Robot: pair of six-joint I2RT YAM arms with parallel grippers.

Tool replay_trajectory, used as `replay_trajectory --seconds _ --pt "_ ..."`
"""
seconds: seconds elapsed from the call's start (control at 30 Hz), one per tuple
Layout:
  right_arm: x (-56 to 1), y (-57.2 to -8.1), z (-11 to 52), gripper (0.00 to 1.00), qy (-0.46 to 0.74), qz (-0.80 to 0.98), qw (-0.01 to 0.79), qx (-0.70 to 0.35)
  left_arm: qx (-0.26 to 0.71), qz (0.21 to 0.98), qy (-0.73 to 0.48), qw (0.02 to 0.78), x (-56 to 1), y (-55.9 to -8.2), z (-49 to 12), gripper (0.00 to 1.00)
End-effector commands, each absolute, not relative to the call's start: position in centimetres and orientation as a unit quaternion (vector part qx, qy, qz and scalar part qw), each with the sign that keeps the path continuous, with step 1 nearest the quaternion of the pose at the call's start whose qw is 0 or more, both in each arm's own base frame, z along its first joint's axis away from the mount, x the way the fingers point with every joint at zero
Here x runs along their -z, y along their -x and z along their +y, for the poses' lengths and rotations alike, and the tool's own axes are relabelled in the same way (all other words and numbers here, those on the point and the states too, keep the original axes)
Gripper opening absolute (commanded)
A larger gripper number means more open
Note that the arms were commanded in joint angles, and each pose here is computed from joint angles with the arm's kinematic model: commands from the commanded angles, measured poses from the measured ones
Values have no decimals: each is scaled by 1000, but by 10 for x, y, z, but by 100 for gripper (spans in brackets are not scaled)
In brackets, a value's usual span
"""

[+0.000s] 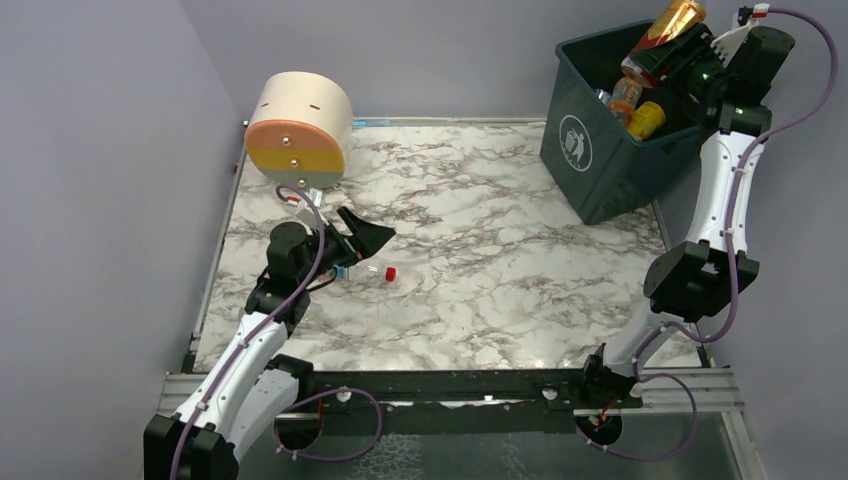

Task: Put the plastic bottles in the bin
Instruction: Place the plastic bottle in the trash bin.

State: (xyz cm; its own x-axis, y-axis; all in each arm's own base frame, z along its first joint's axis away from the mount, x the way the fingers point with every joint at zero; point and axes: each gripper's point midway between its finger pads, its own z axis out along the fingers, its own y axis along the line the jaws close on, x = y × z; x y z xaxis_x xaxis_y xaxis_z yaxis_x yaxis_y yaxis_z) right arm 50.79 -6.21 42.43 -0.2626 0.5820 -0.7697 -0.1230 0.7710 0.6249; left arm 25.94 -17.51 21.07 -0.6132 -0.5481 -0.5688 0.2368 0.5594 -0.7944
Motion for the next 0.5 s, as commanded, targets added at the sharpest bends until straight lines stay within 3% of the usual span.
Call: replay_trajectory --seconds 0.0,0.23,0.47 --pt "-412 -510 -74 68 -172 744 587 -269 476 762 83 432 -220 -259 -181 99" --pt "-401 -511 -77 89 -184 753 575 -261 476 760 83 434 -223 -256 -180 99" --pt "-406 -505 -75 94 -185 750 578 -262 475 759 81 438 -227 -254 -179 99"
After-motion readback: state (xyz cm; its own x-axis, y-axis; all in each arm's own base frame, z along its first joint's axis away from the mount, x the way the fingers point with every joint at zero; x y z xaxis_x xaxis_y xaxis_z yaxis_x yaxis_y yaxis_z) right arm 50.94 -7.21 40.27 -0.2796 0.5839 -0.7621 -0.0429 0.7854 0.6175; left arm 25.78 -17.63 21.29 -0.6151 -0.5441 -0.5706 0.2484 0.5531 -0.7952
